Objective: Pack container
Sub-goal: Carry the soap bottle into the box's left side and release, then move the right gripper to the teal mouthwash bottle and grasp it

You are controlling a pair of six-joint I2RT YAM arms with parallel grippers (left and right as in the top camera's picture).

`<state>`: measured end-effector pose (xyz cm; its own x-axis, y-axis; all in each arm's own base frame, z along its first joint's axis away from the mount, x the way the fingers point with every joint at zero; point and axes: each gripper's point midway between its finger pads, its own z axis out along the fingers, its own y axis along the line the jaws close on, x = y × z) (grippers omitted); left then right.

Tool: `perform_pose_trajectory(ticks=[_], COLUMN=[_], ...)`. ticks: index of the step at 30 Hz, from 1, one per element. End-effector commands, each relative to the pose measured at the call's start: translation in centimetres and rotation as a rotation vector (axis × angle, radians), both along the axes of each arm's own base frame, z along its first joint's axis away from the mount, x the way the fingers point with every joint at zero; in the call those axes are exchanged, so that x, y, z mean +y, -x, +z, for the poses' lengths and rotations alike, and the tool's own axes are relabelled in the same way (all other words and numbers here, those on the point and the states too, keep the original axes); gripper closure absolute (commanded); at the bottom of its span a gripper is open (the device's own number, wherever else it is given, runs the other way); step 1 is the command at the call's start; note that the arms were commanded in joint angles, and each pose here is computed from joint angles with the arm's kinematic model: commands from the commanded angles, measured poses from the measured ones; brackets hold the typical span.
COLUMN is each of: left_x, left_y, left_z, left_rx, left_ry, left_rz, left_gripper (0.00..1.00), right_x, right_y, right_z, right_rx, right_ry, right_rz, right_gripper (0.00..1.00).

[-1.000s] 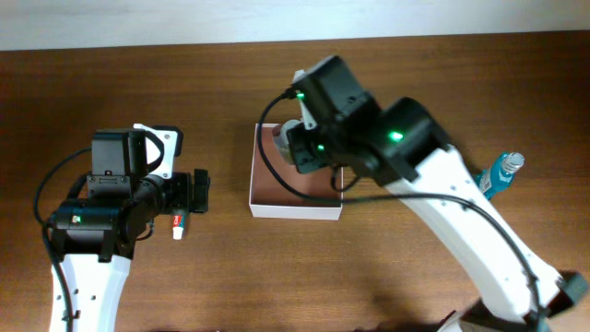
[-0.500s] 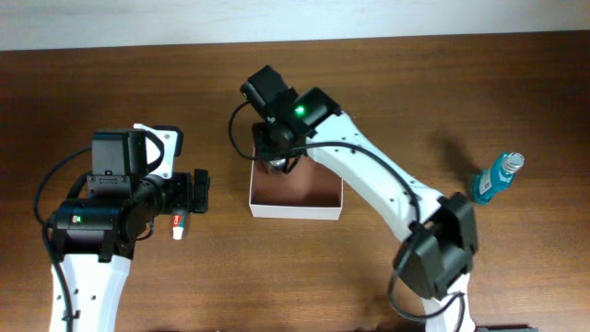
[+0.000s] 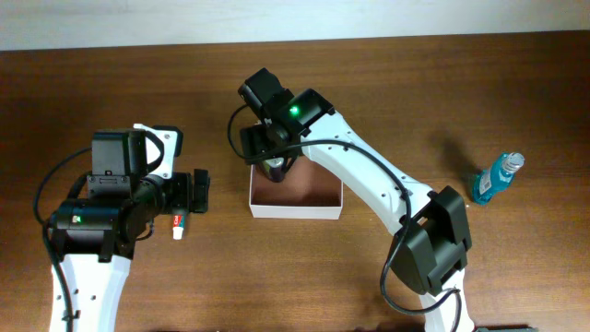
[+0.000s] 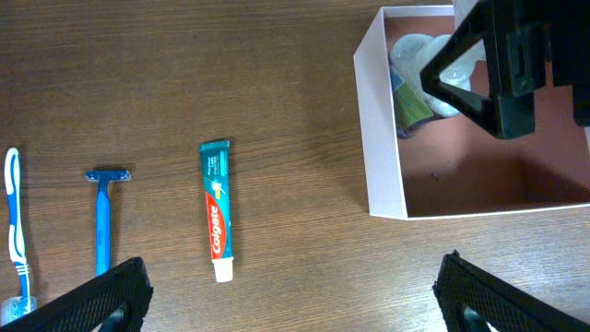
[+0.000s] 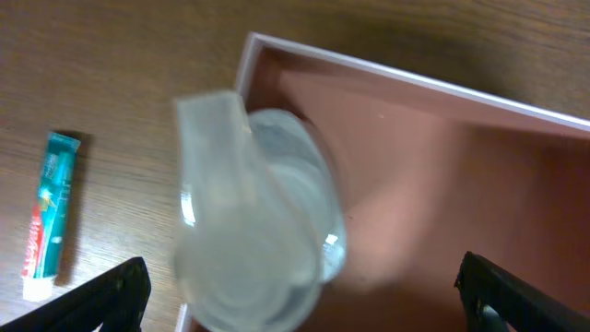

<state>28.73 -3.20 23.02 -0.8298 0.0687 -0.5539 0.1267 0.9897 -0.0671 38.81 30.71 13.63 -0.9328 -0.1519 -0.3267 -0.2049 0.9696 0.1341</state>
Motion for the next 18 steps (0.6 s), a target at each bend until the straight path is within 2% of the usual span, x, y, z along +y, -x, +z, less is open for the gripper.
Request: perform_pose_trajectory(ticks=[1,4,5,6,8,10,12,18], left_x=[0.0,0.0,0.0,0.0,0.0,0.0,0.0,0.0], left_y=[-0.3,-0.3,-0.3,-0.3,-0.3,-0.3,-0.3,-0.3], left_z=[0.6,0.6,0.6,0.6,0.6,0.6,0.6,0.6], left_rx=[-0.016,-0.016,-0.016,-0.016,-0.016,-0.016,-0.016,-0.015], left_ry=[0.000,0.000,0.000,0.000,0.000,0.000,0.000,0.000], left_rz=[0.009,0.009,0.009,0.009,0.009,0.009,0.009,0.009], left_gripper=[0.01,0.00,0.00,0.00,0.00,0.00,0.00,0.00], right_x=[-2.2,-7.7,-11.3,-12.6,-20.5,-27.0,-31.6,-40.8], right_y=[-0.5,0.1,0.7,0.9,2.0,3.1,3.9,4.9], right_z=[5.5,12.4,15.3,16.1,18.5,18.9,18.5,14.3], right_rx=[-0.139,-0.270,-0.306,-0.313,-0.301,-0.253,-0.192,-0.009], right_ry=[0.043,0.109,0.123,0.125,0.150,0.175,0.179,0.102], right_rz=[-0.025,-0.106,-0.170,-0.195,-0.354,-0.504,-0.563,-0.723], right_gripper=[0.01,0.01,0.01,0.02,0.01,0.01,0.01,0.01])
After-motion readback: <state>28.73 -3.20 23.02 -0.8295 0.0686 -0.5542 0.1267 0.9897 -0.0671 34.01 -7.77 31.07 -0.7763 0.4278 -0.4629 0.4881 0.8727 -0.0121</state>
